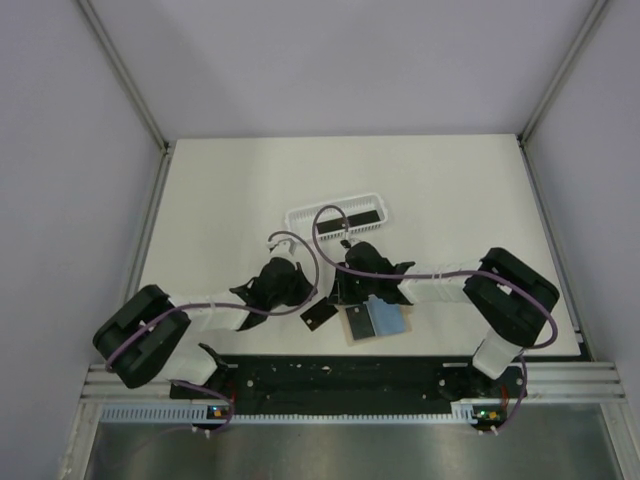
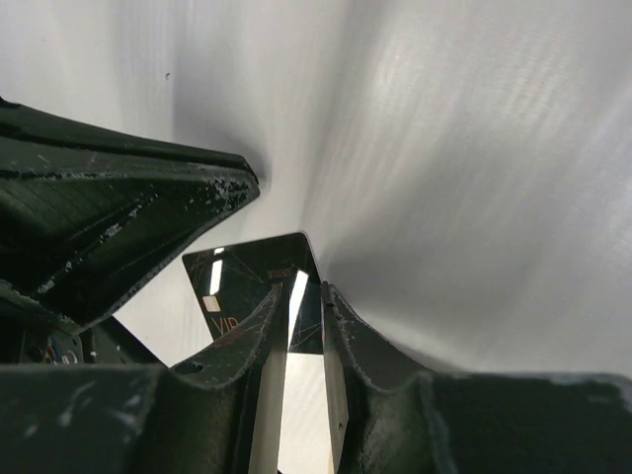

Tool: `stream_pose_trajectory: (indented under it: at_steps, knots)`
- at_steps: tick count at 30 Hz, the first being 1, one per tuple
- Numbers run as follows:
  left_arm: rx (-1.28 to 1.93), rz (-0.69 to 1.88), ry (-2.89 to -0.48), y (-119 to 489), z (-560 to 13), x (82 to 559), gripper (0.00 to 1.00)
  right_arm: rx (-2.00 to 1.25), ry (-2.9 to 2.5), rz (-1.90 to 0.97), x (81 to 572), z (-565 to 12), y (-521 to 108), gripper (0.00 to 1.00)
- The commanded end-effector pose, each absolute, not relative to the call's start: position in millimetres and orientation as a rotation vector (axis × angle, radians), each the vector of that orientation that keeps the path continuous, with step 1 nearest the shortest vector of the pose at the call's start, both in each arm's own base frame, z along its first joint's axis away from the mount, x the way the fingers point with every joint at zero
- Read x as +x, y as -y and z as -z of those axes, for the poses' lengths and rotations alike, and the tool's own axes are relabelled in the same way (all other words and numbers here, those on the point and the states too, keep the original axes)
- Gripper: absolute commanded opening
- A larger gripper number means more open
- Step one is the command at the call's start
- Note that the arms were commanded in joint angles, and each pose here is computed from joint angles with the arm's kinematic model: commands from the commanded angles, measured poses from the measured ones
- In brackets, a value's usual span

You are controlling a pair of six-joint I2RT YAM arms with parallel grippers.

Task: Put the credit cards into the card holder
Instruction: Move the credit card to the corner of the board.

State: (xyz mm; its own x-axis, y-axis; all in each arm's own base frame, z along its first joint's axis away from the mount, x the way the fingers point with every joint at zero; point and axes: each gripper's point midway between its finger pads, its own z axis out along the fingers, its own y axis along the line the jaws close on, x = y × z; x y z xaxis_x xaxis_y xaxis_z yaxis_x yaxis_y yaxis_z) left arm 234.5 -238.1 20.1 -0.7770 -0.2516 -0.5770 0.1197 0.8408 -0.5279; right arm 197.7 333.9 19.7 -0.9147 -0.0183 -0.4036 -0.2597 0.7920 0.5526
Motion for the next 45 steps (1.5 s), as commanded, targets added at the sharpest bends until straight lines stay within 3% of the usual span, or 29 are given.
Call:
stream_pose_trajectory:
  at_steps: [1, 22, 45]
  knots:
    - [-0.099, 0.6, -2.564, 201, 26, 183, 0.0, -0.257, -2.758, -0.698, 174, 23, -310, 0.21]
    - [-0.136, 0.515, -2.638, 187, 26, 117, 0.0, -0.287, -2.772, -0.695, 160, 24, -313, 0.22]
    - [-0.152, 0.483, -2.603, 178, 11, 116, 0.0, -0.352, -2.805, -0.735, 120, 24, -315, 0.22]
